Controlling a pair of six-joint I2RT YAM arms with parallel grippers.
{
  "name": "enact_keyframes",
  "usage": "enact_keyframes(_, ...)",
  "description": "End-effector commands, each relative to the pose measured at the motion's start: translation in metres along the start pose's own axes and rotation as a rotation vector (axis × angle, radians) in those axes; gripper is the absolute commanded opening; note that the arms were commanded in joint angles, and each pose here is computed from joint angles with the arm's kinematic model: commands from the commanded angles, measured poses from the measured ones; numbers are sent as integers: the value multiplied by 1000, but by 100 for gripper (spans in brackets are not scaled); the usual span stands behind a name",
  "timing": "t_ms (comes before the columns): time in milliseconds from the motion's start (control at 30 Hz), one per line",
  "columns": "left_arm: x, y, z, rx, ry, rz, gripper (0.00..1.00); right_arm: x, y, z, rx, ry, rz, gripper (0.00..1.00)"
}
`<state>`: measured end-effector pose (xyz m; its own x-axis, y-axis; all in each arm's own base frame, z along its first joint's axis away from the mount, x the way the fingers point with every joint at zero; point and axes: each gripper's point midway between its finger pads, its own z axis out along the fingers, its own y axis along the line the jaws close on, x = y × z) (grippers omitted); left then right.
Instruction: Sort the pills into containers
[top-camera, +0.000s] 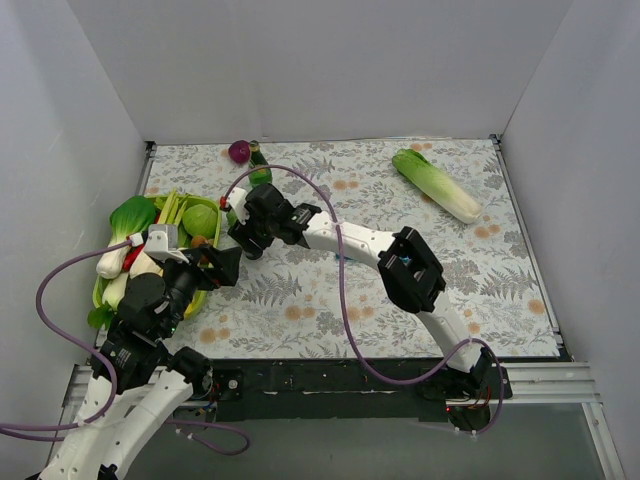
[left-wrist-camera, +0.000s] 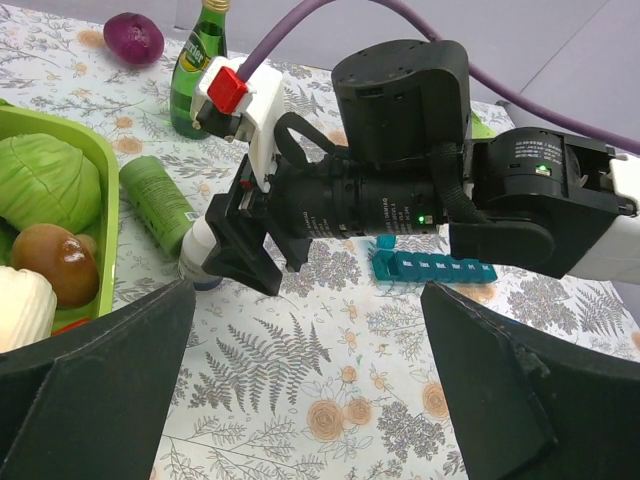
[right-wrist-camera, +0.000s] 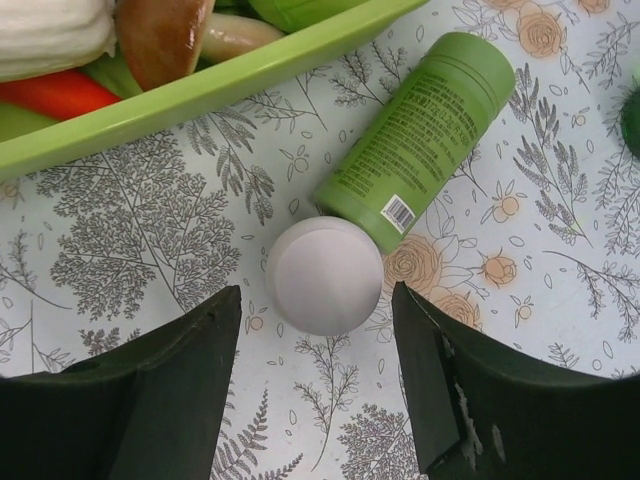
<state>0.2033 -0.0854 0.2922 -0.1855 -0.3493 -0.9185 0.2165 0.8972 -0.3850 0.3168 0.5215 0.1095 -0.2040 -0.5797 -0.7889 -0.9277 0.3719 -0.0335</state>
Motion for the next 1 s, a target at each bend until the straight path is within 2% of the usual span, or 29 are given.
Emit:
enact_keyframes(0, 3, 1, -1, 0, 11, 13, 98, -25, -12, 3, 68, -74, 6, 69)
enact_keyframes(100, 3, -1, 0, 9, 15, 12, 98, -25, -13, 6, 69, -82, 2, 67)
enact_keyframes(200, 3, -2, 0, 16, 15, 11, 98, -27, -12, 8, 69, -86, 1, 58)
enact_keyframes(267, 4, -3, 0, 26, 18, 14, 98, -28, -12, 7, 65, -93, -1, 47)
enact_keyframes(300, 7, -5, 0, 37, 26, 16, 98, -30, -11, 7, 59, -97, -4, 39)
enact_keyframes(367, 8, -9, 2, 57, 26, 18, 98, -34, -7, 3, 35, -109, -14, 29)
enact_keyframes(400, 9, -11, 1, 75, 32, 19, 98, -39, -5, -2, 28, -120, -22, 20)
enact_keyframes(533, 10, -21, 0, 131, 41, 29, 98, -44, 3, -28, -29, -151, -50, 13)
enact_keyframes(567, 9, -24, -1, 148, 41, 33, 98, -27, 5, -31, -45, -124, -46, 13)
enact_keyframes(667, 9, -30, -3, 185, 40, 40, 98, -30, 5, -63, -60, -161, -71, 12)
enact_keyframes(767, 8, -29, -4, 182, 37, 46, 98, -11, 13, -79, -95, -144, -115, 18)
enact_keyframes(800, 8, -29, -4, 181, 40, 47, 98, -3, 19, -81, -130, -122, -133, 36)
enact_keyframes(867, 7, -31, -4, 187, 41, 44, 98, 0, 33, -78, -221, -124, -174, 56)
enact_keyframes(900, 7, -32, -4, 191, 46, 32, 98, -12, 34, -79, -235, -145, -179, 71)
enact_keyframes(967, 7, -33, -4, 189, 51, 20, 98, -3, 36, -62, -259, -93, -102, 77)
